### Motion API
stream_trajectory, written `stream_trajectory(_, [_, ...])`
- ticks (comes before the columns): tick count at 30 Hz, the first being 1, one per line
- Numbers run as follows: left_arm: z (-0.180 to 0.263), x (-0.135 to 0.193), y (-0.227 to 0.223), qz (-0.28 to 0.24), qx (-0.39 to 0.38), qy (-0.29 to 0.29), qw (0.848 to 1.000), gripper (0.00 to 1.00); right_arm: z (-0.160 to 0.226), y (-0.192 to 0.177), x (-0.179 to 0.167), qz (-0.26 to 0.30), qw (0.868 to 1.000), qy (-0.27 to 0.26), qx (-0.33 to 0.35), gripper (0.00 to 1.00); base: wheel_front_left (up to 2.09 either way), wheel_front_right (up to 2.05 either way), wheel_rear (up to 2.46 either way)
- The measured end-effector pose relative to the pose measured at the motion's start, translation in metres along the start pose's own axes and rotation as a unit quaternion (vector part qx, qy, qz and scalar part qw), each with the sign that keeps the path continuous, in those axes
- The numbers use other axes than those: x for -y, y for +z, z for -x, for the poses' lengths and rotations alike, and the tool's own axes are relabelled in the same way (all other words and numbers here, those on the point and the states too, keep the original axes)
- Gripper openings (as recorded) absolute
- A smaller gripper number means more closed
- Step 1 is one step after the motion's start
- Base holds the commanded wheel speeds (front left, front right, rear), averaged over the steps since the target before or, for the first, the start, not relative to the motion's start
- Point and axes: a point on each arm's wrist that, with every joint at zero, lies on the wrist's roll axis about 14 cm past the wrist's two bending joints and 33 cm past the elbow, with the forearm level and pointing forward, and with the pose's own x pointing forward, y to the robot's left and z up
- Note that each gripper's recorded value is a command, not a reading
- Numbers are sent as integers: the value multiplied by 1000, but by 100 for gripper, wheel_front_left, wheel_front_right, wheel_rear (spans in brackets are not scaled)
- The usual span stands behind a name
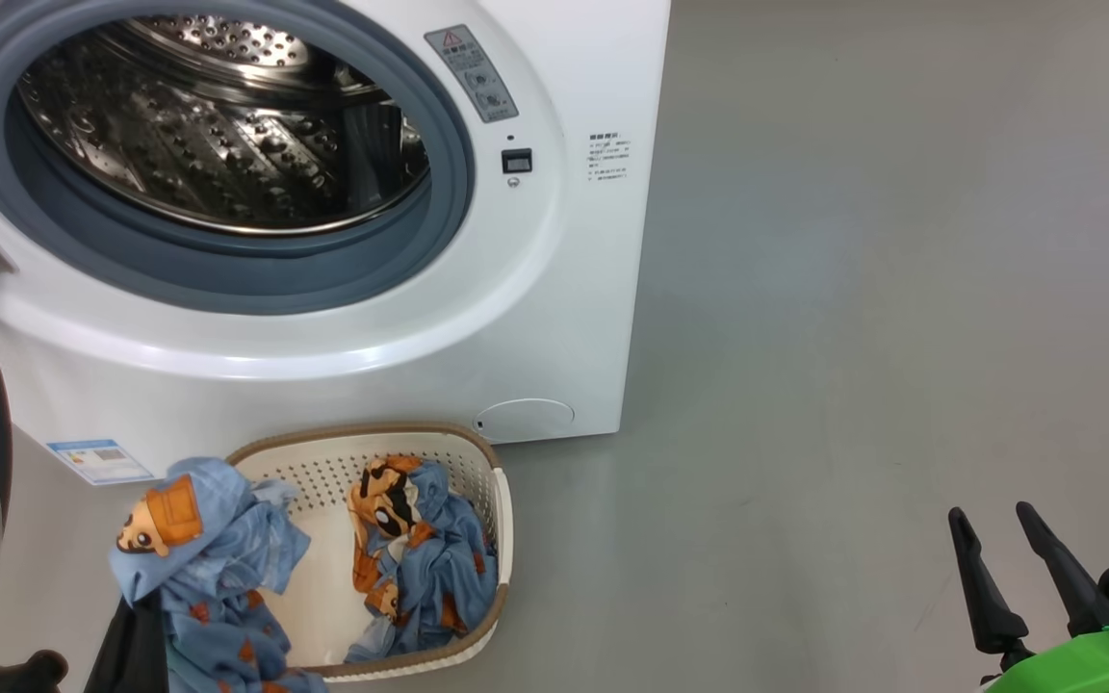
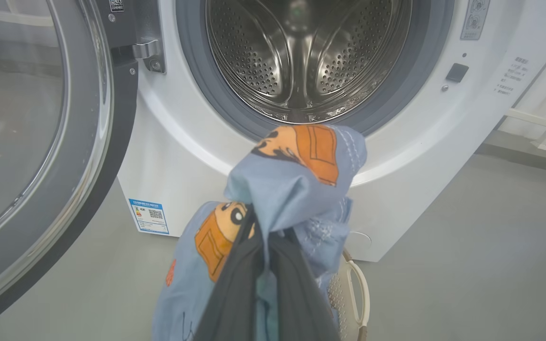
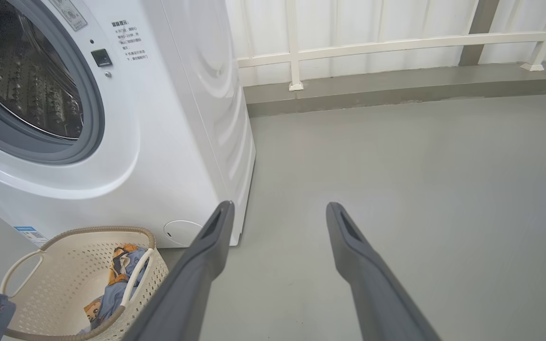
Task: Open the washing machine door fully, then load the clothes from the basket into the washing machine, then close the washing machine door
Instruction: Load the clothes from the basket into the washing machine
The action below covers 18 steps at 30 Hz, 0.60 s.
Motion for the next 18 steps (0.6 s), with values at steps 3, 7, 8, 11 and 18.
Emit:
stream_trajectory(3, [-1, 1, 3, 1, 5, 0, 1000, 0, -1, 0, 1, 0, 1000, -2, 0, 100, 0, 0, 0])
stream_trajectory(7, [-7, 2, 1, 11, 5, 3, 1000, 0, -4, -5, 2, -2, 1000, -4, -6, 100, 0, 0, 0])
stream_trajectory(8, [-12, 3, 4, 14, 10, 2, 1000, 0, -5, -7, 1, -3, 1000, -5, -9, 100, 0, 0, 0])
stream_trajectory(11, [-27, 7, 14, 15, 26, -5, 1000, 0, -7, -10, -1, -5, 1000, -5, -13, 100, 0, 0, 0])
stream_trajectory(18, [-92, 28, 69, -15, 101, -52, 993, 0, -29, -14, -7, -8, 1000, 1, -15, 100, 0, 0, 0])
